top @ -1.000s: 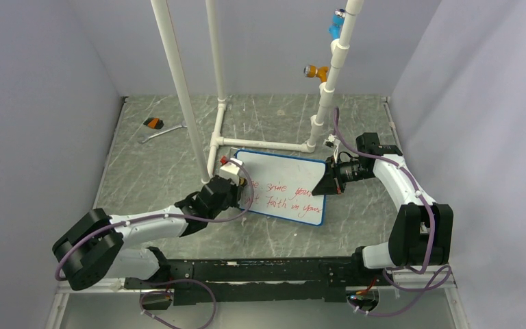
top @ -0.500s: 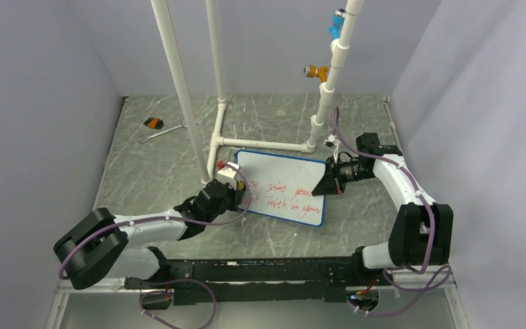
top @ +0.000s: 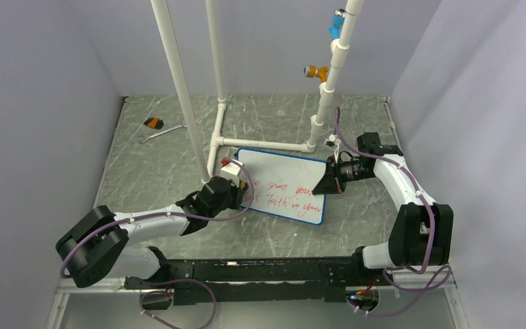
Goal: Erase the whiteboard
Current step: Erase the center of the board with the whiteboard.
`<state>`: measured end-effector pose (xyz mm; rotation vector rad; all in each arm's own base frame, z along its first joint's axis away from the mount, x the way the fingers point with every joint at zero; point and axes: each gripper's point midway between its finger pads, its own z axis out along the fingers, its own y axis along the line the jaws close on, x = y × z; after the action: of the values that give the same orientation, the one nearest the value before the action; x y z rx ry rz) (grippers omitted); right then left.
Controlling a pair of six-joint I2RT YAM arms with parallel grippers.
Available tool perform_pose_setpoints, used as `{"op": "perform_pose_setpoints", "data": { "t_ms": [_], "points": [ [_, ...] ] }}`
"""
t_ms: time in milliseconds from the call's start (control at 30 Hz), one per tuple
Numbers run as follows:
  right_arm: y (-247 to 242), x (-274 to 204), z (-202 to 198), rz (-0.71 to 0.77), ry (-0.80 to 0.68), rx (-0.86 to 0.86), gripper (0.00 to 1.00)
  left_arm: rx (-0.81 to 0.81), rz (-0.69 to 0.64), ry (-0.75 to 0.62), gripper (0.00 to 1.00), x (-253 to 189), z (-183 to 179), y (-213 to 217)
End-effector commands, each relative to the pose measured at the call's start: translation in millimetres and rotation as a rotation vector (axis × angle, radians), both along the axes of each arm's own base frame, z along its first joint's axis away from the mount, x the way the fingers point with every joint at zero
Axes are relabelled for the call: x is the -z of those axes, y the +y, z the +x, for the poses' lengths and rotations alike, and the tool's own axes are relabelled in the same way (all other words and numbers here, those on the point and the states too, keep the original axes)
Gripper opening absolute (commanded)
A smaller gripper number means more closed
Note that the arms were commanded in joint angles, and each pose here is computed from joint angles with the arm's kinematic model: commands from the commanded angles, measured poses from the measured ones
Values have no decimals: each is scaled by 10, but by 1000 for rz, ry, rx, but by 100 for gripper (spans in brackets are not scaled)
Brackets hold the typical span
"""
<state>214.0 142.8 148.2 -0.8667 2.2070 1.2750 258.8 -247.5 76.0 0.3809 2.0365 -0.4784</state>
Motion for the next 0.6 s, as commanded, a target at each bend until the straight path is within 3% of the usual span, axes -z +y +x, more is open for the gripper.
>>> {"op": "perform_pose_setpoints", "data": {
  "t_ms": [0,233,567],
  "points": [
    [74,-146,-25,36,-69,-57,0,35,-60,-109,0,-590,222,-179],
    [76,-150,-27,36,-71,-58,0,42,-55,-126,0,-682,296,-208],
    [75,-143,-24,36,-67,-58,0,58,-16,71,0,197,-106,-17]
  ]
}}
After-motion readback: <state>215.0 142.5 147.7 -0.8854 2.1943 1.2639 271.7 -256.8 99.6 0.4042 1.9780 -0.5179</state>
